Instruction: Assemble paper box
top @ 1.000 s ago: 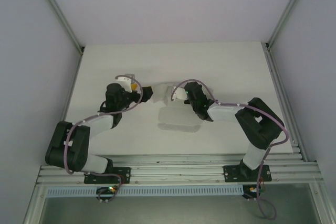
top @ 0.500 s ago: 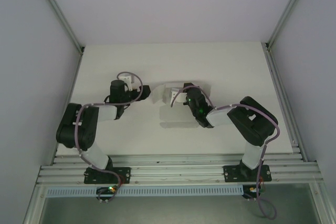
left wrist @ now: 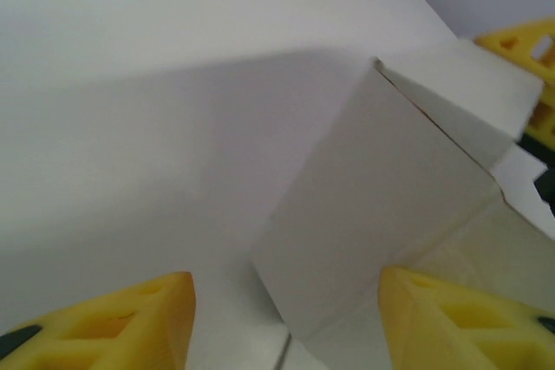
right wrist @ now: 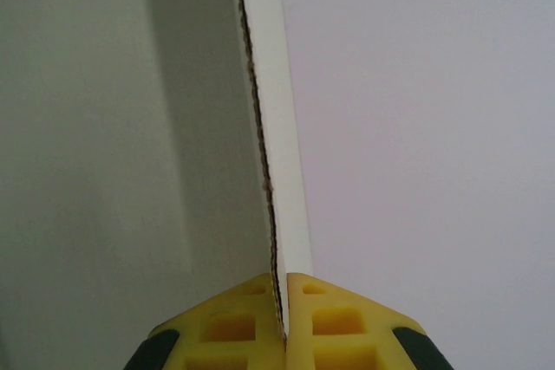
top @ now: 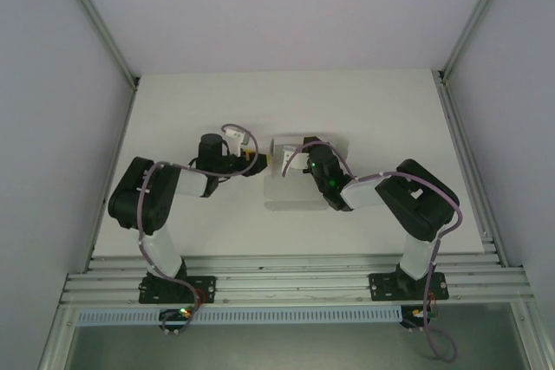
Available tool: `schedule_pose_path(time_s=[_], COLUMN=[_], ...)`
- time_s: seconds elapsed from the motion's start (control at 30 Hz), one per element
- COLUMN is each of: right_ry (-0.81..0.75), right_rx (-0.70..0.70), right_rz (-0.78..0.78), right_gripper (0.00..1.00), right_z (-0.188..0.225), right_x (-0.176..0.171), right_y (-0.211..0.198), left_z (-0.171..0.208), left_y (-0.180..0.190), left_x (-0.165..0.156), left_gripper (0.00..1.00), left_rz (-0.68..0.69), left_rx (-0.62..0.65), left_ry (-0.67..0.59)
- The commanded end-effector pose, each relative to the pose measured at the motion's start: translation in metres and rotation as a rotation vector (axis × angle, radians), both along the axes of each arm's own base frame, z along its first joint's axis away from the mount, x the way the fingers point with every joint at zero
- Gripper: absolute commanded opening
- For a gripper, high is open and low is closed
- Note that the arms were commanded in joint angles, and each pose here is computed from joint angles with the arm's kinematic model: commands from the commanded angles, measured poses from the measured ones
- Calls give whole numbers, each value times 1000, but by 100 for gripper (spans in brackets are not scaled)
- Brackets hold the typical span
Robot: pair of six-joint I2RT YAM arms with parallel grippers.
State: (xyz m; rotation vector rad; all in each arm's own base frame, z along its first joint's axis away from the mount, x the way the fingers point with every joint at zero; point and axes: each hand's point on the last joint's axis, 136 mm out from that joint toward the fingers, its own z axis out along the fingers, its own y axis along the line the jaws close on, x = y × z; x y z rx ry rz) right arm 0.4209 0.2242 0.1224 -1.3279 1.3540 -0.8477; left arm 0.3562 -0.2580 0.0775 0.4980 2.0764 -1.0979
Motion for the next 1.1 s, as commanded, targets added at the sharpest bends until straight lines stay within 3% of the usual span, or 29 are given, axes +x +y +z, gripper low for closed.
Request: schedule_pose_path(time_s=[0.0,0.5,0.67,0.9,1.07], right_ry=[-15,29,31,41,64], right_rx=[10,-46,-53,-50,-34], right_rz=[-1,14,4,-7,-5], right_gripper=[0,0,0,0,0], right_z=[7,-6,-11,-17,-20], right_x=[-1,-18,-26,-39,-45], right_y=[3,4,6,10,11], left_z=[4,6,-2,-6,-3], left_y=[-15,-24,-30,-24,-25], left_x=[-11,-4,-7,-1,3], left_gripper=[55,55,49,29,29], left_rz=[-76,-36,-17,116,150], left_rx=[75,80,142,236,264], left_ry=[-57,-178,-217,-319,-379])
